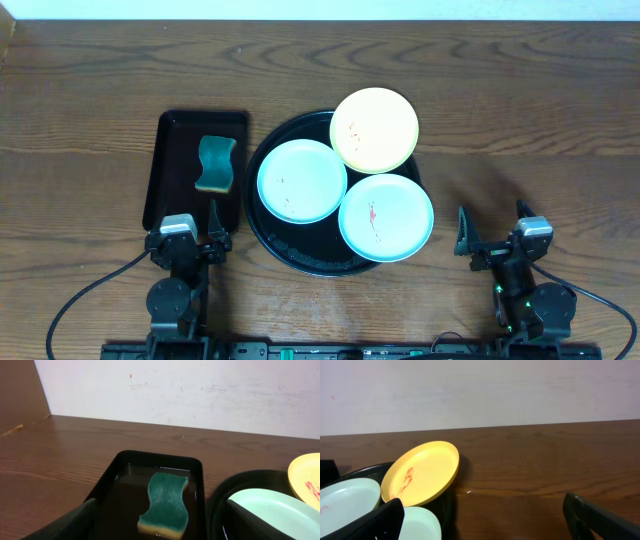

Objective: Clean dirty plates on tray and stack at the side

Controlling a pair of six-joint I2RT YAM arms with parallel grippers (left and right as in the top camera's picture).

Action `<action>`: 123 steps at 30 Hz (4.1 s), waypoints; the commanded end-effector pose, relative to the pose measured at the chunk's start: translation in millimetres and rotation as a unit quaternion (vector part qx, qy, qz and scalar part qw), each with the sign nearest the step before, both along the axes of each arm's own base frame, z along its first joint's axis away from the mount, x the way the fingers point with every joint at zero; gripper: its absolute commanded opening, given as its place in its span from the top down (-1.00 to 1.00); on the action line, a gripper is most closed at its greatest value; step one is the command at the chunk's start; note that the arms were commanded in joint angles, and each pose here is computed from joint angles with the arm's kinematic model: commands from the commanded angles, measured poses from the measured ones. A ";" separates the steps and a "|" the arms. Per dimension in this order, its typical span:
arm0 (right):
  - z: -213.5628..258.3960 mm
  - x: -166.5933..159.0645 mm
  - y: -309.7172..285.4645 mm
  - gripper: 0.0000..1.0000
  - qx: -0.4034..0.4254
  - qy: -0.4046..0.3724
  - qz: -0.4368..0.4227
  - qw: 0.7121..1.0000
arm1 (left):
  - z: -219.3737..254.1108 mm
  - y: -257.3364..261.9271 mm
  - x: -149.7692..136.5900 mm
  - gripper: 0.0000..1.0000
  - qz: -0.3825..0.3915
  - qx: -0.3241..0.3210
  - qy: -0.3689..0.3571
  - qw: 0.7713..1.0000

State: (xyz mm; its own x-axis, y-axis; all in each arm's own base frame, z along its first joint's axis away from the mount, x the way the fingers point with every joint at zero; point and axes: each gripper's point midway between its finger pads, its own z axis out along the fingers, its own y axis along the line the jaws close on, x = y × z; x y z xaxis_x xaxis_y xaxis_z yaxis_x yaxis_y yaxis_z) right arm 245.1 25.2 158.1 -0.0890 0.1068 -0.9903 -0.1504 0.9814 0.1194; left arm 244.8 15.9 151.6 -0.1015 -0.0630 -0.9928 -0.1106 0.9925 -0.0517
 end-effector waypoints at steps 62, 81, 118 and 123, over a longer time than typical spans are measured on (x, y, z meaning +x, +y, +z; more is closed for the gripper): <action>30.5 -6.4 26.6 -0.98 0.006 -0.063 0.078 0.995 | -2.4 -6.7 1.6 -0.56 -0.021 0.003 -0.001 1.000; 147.9 26.3 63.7 -0.99 0.028 -0.019 0.200 0.979 | 111.8 -32.3 10.7 -0.56 -0.094 -0.011 0.078 0.992; 21.2 143.8 190.4 -0.26 0.025 0.452 0.220 0.864 | 70.5 -50.9 91.4 -0.56 -0.115 -0.073 0.528 0.838; -25.0 146.7 201.5 -0.09 0.012 0.498 0.149 0.854 | 69.2 -28.7 94.6 -0.56 -0.042 -0.061 0.526 0.847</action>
